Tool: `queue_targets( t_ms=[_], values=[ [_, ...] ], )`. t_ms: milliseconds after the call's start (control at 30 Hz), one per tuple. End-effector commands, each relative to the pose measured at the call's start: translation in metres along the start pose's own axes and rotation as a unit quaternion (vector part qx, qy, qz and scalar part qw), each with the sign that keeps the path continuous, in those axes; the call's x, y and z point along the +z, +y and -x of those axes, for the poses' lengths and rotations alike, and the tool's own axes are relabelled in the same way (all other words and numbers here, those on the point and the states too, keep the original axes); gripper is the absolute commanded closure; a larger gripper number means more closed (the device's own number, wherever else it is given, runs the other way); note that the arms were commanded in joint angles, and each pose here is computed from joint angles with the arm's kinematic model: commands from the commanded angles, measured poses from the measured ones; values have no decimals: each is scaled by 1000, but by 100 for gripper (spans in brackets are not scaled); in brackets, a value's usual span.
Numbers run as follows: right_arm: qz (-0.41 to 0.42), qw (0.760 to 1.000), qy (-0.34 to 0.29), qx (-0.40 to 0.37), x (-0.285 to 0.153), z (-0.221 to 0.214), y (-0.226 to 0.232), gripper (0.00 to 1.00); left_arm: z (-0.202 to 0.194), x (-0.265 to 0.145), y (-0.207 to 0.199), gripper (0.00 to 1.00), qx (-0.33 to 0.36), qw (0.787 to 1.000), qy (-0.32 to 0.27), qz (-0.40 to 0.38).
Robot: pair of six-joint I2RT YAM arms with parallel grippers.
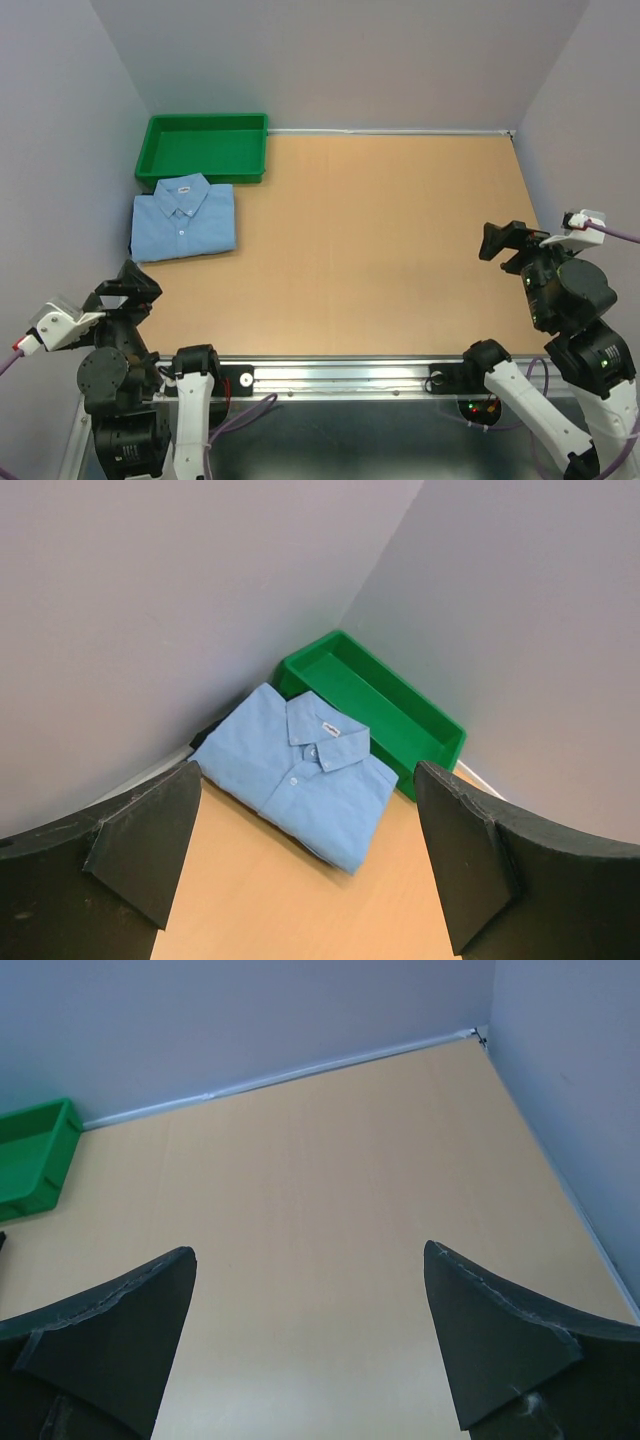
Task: Fold and stack the long sleeve shirts
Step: Neatly place the folded shirt to the corner
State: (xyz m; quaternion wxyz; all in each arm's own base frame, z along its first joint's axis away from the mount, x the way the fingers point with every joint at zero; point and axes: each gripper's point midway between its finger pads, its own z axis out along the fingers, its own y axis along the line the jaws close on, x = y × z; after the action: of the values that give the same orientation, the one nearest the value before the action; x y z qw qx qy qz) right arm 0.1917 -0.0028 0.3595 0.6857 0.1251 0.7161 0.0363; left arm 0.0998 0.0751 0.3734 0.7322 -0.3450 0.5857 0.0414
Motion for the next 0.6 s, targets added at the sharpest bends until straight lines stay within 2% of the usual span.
queue_targets(
  t_ms=[0,133,567],
  values=[
    [-12,1000,-4,-4,6,-8,-3,0,-2,0,10,1,18,1000,-11,14],
    [1,1000,-8,1,4,-11,-2,0,5,-7,11,1,7,999,-32,6],
    [22,999,-20,-12,3,-8,3,0,3,-15,13,1,0,1000,-30,-2]
  ],
)
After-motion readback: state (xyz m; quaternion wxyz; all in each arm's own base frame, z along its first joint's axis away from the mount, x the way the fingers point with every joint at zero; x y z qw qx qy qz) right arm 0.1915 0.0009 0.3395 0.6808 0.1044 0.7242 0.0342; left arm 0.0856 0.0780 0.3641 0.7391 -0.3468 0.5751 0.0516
